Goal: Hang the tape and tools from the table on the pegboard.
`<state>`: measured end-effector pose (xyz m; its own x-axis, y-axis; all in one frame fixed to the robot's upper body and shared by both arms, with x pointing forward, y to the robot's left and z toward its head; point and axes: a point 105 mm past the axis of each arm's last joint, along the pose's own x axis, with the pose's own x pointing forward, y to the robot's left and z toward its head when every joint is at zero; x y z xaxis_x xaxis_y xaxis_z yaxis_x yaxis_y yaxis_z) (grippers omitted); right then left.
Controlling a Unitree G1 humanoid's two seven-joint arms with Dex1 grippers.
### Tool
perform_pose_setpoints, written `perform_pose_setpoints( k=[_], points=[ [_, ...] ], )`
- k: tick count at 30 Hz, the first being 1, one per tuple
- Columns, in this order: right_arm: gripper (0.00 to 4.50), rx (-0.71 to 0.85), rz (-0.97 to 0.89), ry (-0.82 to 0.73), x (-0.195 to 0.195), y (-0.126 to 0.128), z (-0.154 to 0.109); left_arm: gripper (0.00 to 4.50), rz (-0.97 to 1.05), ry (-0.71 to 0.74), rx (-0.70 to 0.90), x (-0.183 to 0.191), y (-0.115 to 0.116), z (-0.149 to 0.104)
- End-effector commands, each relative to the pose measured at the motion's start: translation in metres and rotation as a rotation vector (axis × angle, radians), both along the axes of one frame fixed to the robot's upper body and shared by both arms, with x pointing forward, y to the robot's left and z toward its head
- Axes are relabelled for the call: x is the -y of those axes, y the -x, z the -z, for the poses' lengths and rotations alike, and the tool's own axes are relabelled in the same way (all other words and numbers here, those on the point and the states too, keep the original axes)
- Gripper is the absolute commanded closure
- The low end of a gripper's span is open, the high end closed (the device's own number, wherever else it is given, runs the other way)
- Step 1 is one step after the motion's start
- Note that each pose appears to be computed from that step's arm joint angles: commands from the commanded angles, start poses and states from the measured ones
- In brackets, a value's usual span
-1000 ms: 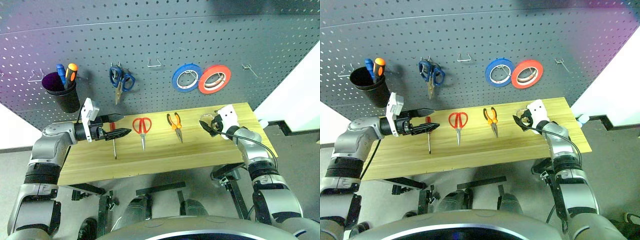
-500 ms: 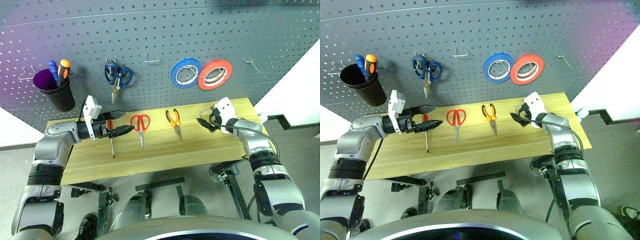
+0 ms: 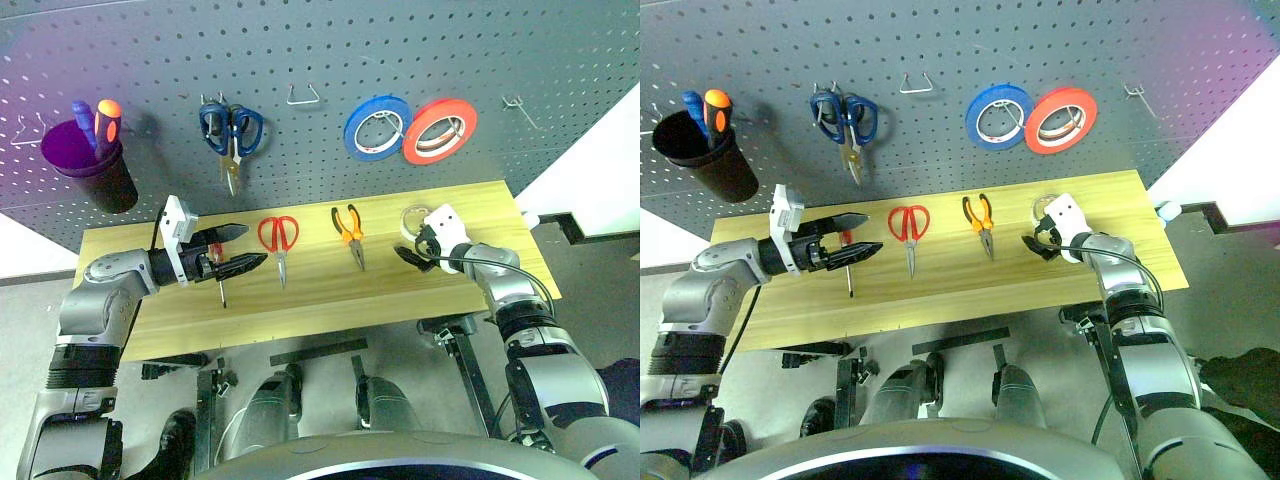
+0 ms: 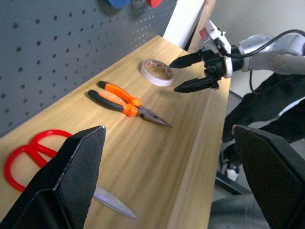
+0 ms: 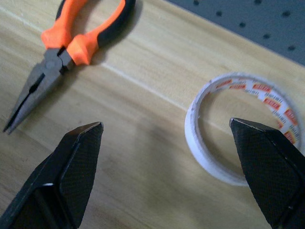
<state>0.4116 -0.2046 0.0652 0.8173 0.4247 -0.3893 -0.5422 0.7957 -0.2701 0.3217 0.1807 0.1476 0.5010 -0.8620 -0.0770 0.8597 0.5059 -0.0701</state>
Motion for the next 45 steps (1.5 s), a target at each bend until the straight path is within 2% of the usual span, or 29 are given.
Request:
perform_pose_setpoints(
  k=[1,15,24,35,39,45],
  points=[
    [0.00,0.012,0.010,-0.008,0.002,-0.005,-0.009,0.03,-0.010,0.007,0.031,-0.005,0.003,-0.011],
    [0.00,-0.056,0.074,-0.073,0.004,-0.017,-0.012,0.03,-0.034,0.029,0.034,-0.006,0.001,-0.015],
    [0.00,-0.081,0.112,-0.047,0.007,-0.020,-0.008,0.03,-0.092,0.073,0.113,-0.011,-0.008,-0.034],
    [0.00,-0.117,0.135,-0.033,0.006,-0.018,0.001,0.03,-0.121,0.076,0.150,-0.012,-0.012,-0.038],
    [0.00,-0.130,0.134,-0.038,0.005,-0.018,0.003,0.03,-0.079,0.086,0.157,-0.005,-0.007,-0.043],
    [0.00,-0.145,0.109,-0.041,-0.001,-0.016,0.007,0.03,0.075,0.044,0.151,0.015,0.017,-0.046]
  ],
)
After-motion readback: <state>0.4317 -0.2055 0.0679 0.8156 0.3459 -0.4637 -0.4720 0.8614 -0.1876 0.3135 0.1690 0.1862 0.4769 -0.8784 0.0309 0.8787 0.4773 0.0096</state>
